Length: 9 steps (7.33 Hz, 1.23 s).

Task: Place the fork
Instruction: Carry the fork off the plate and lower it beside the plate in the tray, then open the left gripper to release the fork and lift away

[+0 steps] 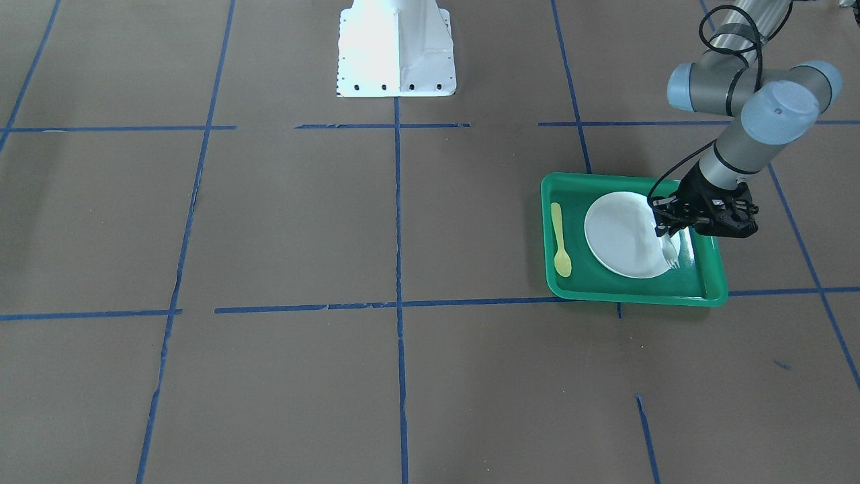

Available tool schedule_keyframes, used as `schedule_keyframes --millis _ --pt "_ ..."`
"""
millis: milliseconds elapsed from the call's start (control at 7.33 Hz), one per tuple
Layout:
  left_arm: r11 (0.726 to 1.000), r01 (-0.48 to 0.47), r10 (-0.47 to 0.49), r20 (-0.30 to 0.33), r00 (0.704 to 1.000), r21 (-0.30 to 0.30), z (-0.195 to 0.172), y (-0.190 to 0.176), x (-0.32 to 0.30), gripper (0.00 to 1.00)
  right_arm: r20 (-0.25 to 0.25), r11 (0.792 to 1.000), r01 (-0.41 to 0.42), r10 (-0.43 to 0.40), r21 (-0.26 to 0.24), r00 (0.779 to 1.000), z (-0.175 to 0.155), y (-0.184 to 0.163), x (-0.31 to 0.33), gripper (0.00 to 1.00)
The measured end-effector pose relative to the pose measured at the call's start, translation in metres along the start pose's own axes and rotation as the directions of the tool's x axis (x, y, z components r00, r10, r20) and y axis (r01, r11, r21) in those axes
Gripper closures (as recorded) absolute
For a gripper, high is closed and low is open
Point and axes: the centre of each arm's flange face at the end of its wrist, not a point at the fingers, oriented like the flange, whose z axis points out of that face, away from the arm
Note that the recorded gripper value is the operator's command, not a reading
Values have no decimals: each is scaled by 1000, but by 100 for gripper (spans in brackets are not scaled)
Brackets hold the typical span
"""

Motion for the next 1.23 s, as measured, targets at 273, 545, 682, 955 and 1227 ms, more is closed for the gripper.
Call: schedule_keyframes --millis 273,545,682,955,1227 --pt "999 -37 37 29 999 5 -2 -2 -32 100 0 1000 0 0 0 1000 0 0 0 0" --pt "999 -47 47 37 998 2 0 -2 -40 1 0 1000 0 0 0 1000 0 0 0 0" --pt "999 -53 53 40 998 -1 2 -2 -42 0 0 1000 0 0 0 1000 0 0 0 0" --pt "998 -68 68 43 997 -2 2 -3 -46 0 0 1000 -1 1 0 1000 0 0 0 0" --pt "998 -62 62 17 998 18 -21 -15 -62 0 0 1000 0 0 0 1000 0 0 0 0"
